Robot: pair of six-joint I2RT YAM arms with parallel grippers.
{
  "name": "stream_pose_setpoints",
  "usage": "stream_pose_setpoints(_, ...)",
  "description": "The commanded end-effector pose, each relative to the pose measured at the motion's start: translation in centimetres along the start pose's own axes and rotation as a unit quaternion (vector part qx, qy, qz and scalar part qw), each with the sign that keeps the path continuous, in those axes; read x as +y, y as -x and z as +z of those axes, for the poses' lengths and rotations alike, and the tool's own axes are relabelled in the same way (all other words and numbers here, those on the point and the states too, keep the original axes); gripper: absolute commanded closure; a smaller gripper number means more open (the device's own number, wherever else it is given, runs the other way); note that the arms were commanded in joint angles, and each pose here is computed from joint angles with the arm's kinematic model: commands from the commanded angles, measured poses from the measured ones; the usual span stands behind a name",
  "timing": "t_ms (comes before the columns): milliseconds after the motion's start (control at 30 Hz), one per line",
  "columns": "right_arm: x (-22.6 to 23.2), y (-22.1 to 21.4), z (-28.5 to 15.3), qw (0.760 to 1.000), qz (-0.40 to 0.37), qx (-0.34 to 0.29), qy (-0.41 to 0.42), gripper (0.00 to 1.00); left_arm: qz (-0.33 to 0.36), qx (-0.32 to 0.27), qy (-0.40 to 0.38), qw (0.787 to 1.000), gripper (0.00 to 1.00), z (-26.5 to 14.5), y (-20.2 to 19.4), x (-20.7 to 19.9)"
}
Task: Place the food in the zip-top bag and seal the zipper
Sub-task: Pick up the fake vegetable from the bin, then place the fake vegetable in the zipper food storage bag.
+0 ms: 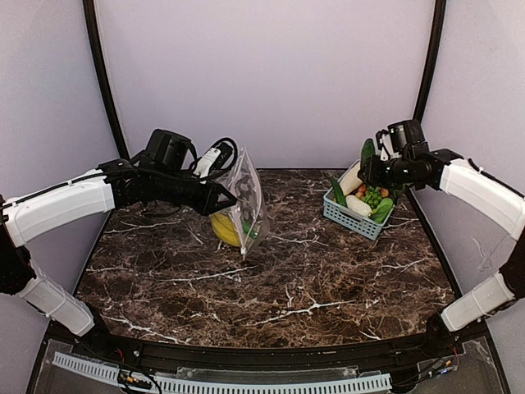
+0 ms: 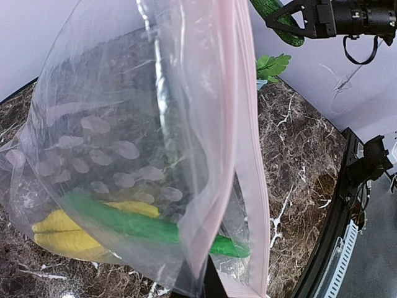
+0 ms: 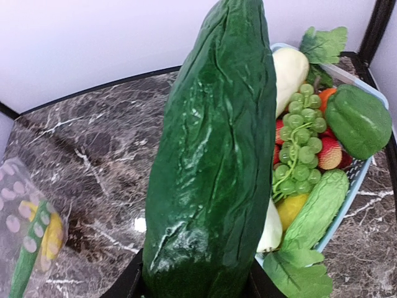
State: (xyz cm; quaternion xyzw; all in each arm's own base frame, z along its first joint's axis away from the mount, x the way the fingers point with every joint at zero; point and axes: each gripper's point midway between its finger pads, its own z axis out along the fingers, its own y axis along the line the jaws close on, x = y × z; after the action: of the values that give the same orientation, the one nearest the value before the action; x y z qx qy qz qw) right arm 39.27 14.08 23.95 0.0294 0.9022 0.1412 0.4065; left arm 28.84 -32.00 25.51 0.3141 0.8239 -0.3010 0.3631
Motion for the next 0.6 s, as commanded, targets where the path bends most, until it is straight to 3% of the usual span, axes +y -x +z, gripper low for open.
stream_pose_setpoints(0,3.9,-2.3,-2.5,0.996,-0.042,0.025,0.072,0.73,0.002,-0.011,-0.003,1.000,0.99,-0.7,0.3,-0.3)
stream_pose_setpoints(300,12.4,-6.0,-9.4,0.971,-0.083,0.050,0.219,0.73,-0.004,0.002,-0.001,1.000,0.99,0.2,-0.4,0.1)
stream_pose_setpoints(567,18.1,-9.5,-12.5,0.944,-0.110,0.093,0.296,0.73,-0.006,0.006,0.000,1.000,0.99,0.5,-0.6,0.3)
